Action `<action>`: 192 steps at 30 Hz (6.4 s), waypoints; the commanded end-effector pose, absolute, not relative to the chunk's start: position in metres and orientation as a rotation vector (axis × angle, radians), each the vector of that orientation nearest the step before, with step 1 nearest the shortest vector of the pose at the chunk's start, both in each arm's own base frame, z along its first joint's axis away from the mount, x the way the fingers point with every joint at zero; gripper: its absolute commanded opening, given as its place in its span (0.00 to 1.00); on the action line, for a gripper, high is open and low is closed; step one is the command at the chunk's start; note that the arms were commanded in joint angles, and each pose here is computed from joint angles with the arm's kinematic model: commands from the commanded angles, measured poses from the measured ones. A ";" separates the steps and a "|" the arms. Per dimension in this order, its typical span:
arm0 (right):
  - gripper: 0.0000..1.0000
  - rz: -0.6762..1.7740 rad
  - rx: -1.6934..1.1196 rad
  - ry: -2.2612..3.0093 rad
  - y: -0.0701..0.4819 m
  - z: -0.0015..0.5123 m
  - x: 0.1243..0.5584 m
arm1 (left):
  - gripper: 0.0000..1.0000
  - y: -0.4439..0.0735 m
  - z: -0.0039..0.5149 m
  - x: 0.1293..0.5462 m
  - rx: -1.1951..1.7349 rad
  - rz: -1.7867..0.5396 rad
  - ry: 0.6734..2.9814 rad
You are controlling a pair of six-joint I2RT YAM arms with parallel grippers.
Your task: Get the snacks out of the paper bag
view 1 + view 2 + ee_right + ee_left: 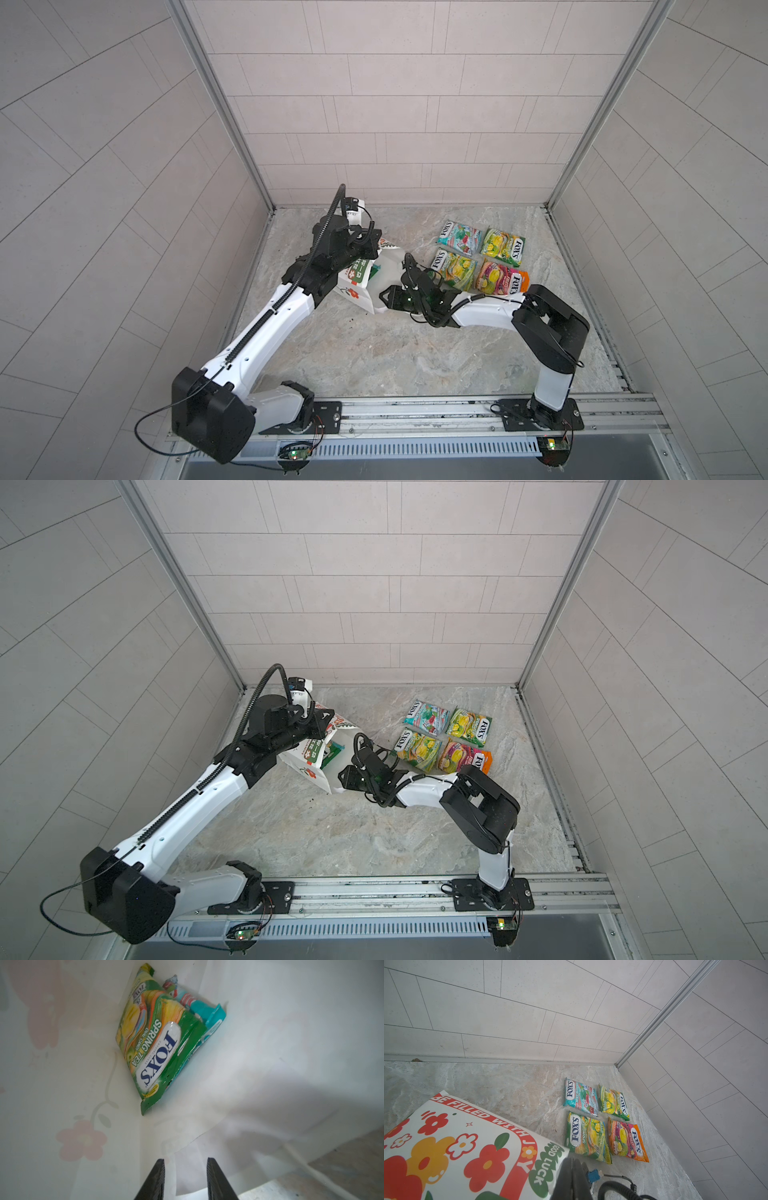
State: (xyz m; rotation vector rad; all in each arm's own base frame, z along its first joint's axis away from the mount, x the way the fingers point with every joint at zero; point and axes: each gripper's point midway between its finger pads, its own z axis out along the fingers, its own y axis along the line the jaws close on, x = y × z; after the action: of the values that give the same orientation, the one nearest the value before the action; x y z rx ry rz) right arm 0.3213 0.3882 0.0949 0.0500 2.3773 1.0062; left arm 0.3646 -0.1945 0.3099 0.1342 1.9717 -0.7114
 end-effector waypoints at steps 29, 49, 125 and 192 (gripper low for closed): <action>0.47 0.831 0.326 2.422 0.407 0.070 0.388 | 0.00 -0.240 0.357 0.344 0.232 -1.017 1.901; 0.00 1.101 0.286 2.214 0.424 0.108 0.410 | 0.00 -0.224 0.318 0.350 0.285 -0.761 2.025; 0.27 1.227 0.257 2.362 0.359 0.073 0.363 | 0.00 -0.206 0.289 0.355 0.152 -0.779 2.027; 0.00 0.917 -0.140 2.477 0.200 0.165 0.284 | 0.00 -0.154 0.294 0.364 -0.040 -0.540 1.987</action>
State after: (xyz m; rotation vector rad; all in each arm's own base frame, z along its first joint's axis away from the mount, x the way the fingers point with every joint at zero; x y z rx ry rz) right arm 0.2961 0.2099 0.1651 -0.0923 2.4845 0.9291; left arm 0.3646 -0.1576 0.2819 -0.0360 2.0273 -0.5374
